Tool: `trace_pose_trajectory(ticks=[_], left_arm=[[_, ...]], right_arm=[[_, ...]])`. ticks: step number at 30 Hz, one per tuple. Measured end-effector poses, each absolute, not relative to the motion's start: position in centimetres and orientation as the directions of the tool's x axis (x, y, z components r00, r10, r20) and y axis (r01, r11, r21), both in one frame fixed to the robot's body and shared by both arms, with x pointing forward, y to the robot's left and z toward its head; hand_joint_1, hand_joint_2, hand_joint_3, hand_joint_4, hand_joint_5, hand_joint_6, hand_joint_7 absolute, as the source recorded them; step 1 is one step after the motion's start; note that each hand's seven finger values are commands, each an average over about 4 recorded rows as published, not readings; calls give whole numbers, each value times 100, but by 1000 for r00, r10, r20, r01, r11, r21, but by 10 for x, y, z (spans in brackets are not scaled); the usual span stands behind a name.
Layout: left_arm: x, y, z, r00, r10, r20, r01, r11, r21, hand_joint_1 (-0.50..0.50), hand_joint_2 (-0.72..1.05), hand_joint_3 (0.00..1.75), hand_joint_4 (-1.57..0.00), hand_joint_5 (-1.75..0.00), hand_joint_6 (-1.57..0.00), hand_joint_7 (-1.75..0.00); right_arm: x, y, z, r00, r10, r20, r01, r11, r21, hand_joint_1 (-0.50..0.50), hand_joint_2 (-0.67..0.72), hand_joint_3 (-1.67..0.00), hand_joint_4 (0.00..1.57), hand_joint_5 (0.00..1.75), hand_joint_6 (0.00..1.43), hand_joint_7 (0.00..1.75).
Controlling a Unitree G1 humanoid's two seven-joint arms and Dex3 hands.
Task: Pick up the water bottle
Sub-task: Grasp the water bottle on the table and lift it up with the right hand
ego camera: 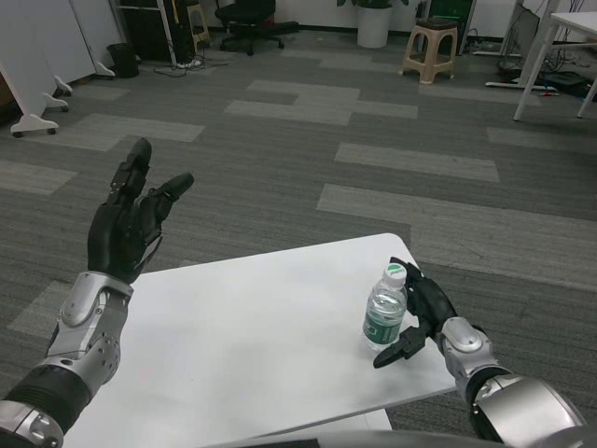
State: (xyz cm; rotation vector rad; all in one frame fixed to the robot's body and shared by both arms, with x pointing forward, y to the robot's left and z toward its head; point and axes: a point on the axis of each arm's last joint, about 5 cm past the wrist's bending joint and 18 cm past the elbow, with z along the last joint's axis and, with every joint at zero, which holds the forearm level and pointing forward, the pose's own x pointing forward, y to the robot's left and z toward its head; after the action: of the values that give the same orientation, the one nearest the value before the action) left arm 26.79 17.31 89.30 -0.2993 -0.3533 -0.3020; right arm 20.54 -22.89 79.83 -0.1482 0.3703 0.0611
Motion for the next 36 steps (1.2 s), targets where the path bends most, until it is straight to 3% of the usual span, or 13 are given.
trace_pose_trajectory(ticks=[8, 12, 17, 19, 21, 22, 24, 25, 28, 33, 36], left_arm=[[268, 173, 893, 895, -235, 380, 339, 912, -233, -49, 103, 35, 0, -92, 0, 0], [268, 173, 893, 894, -236, 380, 339, 911, -233, -49, 103, 35, 0, -92, 0, 0], [268, 172, 893, 894, -236, 380, 340, 911, -234, -50, 105, 35, 0, -92, 0, 0], [268, 172, 893, 894, -236, 381, 340, 911, -234, -50, 103, 35, 0, -92, 0, 0], [268, 172, 893, 894, -236, 382, 341, 910, -234, -50, 103, 35, 0, -90, 0, 0], [268, 172, 893, 893, -237, 382, 341, 910, -234, -50, 105, 35, 0, -87, 0, 0], [268, 172, 893, 893, -237, 384, 342, 910, -234, -50, 105, 35, 0, -82, 0, 0], [268, 172, 893, 892, -237, 384, 343, 909, -235, -50, 105, 35, 0, -82, 0, 0], [267, 171, 893, 891, -238, 386, 345, 908, -236, -50, 100, 35, 0, -82, 0, 0], [266, 171, 892, 892, -237, 384, 345, 908, -240, -50, 105, 35, 0, -82, 0, 0], [265, 171, 892, 892, -237, 386, 345, 907, -241, -50, 105, 35, 0, -82, 0, 0]], right_arm=[[208, -220, 797, 927, 32, -374, -103, 980, -172, -41, 34, -8, 0, 0, 0, 0], [208, -217, 796, 923, 9, -384, -90, 977, -192, -42, 41, -8, 0, 0, 0, 0], [207, -214, 794, 921, -4, -390, -85, 974, -210, -46, 31, -16, 0, 0, 0, 0], [208, -213, 794, 922, -6, -388, -84, 973, -215, -46, 11, -26, 0, 0, 0, 0], [208, -213, 795, 923, -24, -383, -65, 974, -219, -46, -21, -50, 0, 0, 0, 0], [208, -213, 795, 924, -35, -380, -54, 974, -220, -46, -37, -69, 4, 0, 2, 0], [209, -214, 795, 926, -51, -375, -37, 974, -225, -46, -49, -97, 26, 5, 14, 3], [209, -213, 795, 926, -55, -373, -33, 973, -227, -45, -56, -113, 51, 17, 28, 7], [209, -213, 795, 926, -62, -372, -28, 972, -234, -42, -60, -133, 110, 58, 70, 19], [209, -212, 795, 926, -64, -371, -29, 970, -241, -42, -60, -147, 143, 102, 116, 45], [209, -212, 795, 927, -60, -371, -35, 969, -244, -43, -60, -155, 151, 133, 131, 84]])
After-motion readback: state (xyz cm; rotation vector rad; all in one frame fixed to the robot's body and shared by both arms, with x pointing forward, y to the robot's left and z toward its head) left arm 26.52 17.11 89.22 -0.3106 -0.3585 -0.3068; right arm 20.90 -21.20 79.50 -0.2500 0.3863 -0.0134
